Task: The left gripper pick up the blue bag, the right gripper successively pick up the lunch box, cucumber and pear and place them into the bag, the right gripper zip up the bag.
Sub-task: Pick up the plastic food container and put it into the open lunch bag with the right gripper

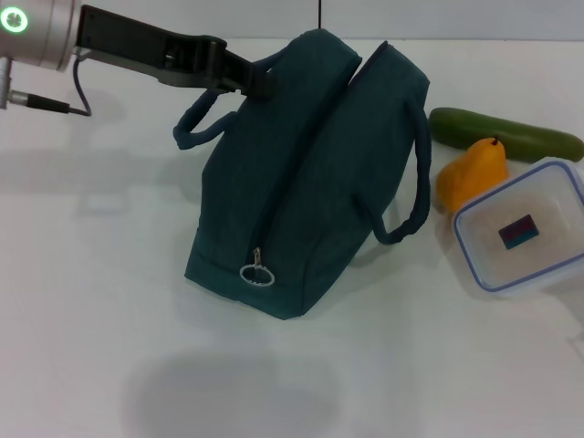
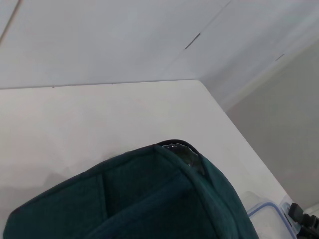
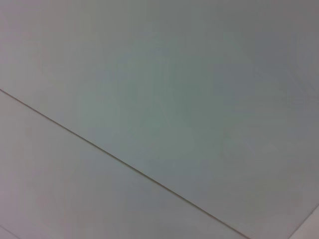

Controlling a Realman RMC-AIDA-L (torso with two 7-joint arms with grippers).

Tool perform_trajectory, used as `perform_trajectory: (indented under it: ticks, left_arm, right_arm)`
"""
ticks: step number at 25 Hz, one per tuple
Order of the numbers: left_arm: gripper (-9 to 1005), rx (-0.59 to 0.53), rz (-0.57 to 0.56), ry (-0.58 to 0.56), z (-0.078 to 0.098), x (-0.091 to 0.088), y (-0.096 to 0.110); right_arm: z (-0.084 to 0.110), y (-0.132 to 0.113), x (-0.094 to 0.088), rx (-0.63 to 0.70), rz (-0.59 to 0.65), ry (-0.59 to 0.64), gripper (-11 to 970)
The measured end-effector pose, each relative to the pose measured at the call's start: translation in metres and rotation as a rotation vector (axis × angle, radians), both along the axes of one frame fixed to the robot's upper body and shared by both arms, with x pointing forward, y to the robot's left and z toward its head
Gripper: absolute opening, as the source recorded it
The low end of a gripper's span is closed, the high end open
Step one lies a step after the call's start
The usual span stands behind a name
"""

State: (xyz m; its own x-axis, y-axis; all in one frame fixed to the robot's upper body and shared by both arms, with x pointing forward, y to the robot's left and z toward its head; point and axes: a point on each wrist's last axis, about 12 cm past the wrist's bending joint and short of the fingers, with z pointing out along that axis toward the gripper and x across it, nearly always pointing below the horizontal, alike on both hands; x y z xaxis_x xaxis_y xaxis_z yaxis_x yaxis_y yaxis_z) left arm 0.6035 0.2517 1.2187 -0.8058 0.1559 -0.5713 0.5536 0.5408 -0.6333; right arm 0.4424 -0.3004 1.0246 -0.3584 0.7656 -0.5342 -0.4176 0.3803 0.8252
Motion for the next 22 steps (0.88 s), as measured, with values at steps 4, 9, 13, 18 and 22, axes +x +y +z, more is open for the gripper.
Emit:
perform_trajectory:
  ticks: [4,9,13,18,22]
  left_arm:
    - [71,-0.004,-0.002,0.004,-0.002,-0.001,-0.001]
    - [70,-0.008,-0.004,0.008,-0.003,-0.001,-0.003]
    - [69,-0.011,-0.007,0.007,-0.004,-0.002,-0.004]
    - [68,-0.014,-0.010,0.004,-0.004,-0.002,-0.006]
    - [67,-0.022,-0.012,0.000,-0.002,-0.001,-0.006]
  right_arm:
    - [0.001,0.000,0.000,0.018,0.006,0.002,94]
    - [0.008,0.003,0.004,0.087,0.043,-0.014,94]
    - [0.016,0.006,0.010,0.136,0.086,-0.031,94]
    - [0.023,0.007,0.012,0.177,0.114,-0.069,95]
    - [0.031,0.005,0.011,0.203,0.127,-0.121,95]
